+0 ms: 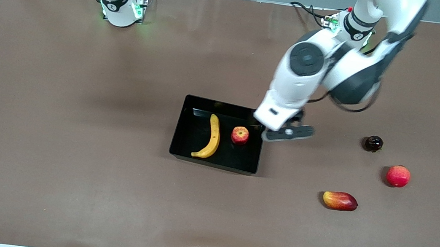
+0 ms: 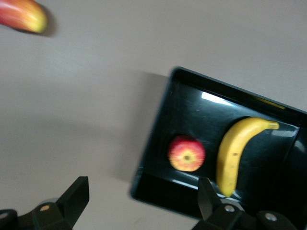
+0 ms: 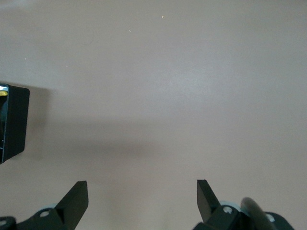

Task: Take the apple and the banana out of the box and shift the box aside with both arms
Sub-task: 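Reach the left gripper into the black tray toward the apple, then grasp the red-yellow apple in the tray with the left gripper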

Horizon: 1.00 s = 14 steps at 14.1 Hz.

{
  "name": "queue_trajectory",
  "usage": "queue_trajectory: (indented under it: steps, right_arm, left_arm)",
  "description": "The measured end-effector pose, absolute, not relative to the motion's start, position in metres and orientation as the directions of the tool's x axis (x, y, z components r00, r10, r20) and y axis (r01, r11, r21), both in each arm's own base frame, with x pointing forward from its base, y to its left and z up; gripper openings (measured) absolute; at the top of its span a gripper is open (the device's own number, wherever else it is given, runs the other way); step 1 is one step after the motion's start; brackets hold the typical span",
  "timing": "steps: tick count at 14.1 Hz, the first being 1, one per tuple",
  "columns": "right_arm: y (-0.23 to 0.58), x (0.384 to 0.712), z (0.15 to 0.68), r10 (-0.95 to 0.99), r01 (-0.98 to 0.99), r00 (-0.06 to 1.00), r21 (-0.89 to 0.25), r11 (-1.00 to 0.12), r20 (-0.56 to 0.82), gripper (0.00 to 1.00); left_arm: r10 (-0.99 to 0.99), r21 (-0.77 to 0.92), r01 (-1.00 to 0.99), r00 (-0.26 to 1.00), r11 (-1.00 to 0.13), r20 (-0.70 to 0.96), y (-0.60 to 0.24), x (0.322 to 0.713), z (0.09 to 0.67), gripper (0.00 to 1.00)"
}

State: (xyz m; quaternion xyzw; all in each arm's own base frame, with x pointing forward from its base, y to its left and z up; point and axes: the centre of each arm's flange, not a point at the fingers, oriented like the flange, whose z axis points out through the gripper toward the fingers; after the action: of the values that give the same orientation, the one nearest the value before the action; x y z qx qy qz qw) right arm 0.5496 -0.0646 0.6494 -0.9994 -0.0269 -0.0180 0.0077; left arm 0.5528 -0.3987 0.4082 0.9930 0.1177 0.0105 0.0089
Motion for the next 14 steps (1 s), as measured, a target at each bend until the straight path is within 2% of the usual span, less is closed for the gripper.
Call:
queue_trajectory:
  steps: [7, 14]
  right_arm:
    - [-0.064, 0.550, 0.649, 0.054, 0.055, 0.998, -0.014, -0.998, 0.036, 1.00]
    - [-0.062, 0.551, 0.648, 0.059, 0.059, 0.998, -0.015, -0.998, 0.034, 1.00]
  left_arm:
    - [0.367, 0.038, 0.367, 0.930, -0.930, 0.007, -0.453, 0.544, 0.273, 1.00]
    - [0.416, -0.018, 0.416, 0.909, -0.909, -0.019, -0.455, 0.535, 0.218, 1.00]
